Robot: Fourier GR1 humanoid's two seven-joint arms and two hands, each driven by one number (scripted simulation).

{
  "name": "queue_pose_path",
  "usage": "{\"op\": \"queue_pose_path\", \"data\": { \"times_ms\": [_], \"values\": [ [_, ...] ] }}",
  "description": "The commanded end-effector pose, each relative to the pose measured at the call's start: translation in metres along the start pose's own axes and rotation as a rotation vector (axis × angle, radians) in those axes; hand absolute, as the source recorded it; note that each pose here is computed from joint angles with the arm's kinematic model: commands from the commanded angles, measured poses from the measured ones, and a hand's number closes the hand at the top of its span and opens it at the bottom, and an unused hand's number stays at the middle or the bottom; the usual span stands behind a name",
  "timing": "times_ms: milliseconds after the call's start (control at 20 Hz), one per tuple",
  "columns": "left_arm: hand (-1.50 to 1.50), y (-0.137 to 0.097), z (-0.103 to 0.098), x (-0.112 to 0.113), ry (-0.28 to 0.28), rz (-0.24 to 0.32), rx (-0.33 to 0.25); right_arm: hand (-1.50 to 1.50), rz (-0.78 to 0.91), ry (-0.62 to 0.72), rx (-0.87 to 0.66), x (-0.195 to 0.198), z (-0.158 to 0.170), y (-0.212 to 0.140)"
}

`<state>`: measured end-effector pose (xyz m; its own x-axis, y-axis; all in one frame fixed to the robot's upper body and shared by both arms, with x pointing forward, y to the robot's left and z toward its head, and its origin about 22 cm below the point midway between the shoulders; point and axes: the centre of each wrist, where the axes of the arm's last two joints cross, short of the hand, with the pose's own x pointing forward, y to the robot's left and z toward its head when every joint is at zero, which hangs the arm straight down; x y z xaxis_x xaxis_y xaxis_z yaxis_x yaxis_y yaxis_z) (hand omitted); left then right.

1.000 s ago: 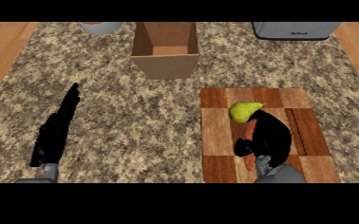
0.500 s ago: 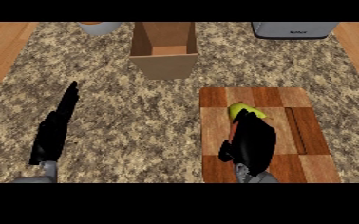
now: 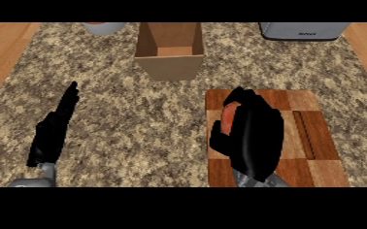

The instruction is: Pick the sweet potato from the cutting board and place it in the cardboard box

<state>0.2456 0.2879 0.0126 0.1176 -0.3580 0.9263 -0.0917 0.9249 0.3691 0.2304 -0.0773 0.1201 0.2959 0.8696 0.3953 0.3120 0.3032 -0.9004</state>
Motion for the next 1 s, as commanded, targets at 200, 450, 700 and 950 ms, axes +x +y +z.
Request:
{"op": "queue_pose_path", "data": {
  "times_ms": [200,450,700,950],
  "values": [
    [0.00,-0.008,0.005,0.009,-0.002,0.010,-0.010,1.50,-0.210,-0.085,-0.046,0.047,-0.014,-0.047],
    [0.00,-0.006,-0.008,0.006,-0.025,-0.017,-0.004,1.50,-0.230,-0.072,-0.083,0.103,-0.061,-0.051],
    [0.00,-0.025,0.011,-0.004,-0.015,-0.005,-0.031,1.50,-0.196,-0.034,-0.040,0.126,-0.091,-0.038],
    [0.00,-0.014,-0.007,-0.005,-0.011,0.005,-0.032,1.50,-0.195,0.003,0.014,0.124,-0.136,-0.015]
  ]
}}
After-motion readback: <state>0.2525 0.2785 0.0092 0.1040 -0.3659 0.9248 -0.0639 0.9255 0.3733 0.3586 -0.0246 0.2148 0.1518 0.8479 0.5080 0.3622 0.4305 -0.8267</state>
